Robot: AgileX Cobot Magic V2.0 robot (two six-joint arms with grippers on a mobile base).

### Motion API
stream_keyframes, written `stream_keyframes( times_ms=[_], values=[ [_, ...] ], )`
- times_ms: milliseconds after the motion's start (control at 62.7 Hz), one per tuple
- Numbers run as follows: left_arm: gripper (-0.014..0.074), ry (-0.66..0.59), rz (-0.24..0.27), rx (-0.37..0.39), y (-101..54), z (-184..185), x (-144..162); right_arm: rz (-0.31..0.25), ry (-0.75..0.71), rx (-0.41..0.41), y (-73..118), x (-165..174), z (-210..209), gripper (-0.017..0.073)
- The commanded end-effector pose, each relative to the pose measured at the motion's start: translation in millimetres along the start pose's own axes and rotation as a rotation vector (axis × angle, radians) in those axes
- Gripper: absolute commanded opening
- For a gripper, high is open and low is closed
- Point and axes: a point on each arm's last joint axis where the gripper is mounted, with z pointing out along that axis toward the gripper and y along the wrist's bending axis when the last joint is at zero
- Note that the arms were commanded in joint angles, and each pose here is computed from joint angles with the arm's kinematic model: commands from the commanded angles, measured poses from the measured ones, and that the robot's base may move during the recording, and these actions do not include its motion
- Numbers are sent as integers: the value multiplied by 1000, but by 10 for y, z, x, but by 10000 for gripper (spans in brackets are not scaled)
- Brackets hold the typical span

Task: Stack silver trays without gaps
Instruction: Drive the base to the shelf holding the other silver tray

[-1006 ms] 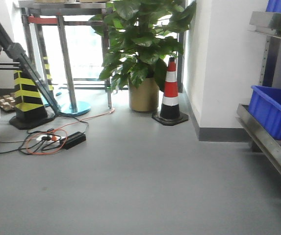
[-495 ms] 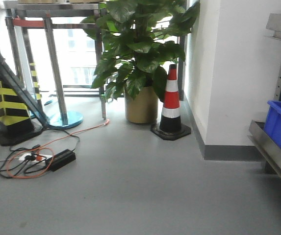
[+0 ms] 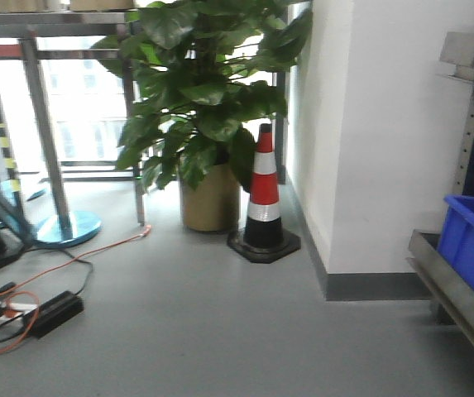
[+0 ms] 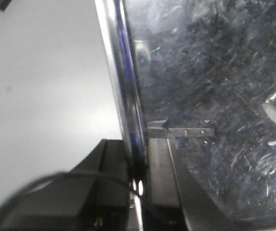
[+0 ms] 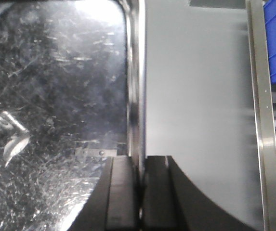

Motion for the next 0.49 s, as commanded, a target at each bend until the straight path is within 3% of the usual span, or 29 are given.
stream_keyframes(
  times_ms=[0, 479],
  values=[
    [-48, -41, 23, 139, -147, -232, 7, 33, -45, -155, 106, -18, -281, 56],
    [-48, -32, 23, 137, -145, -231, 16, 33, -45, -155, 106, -18, -281, 56]
  ],
)
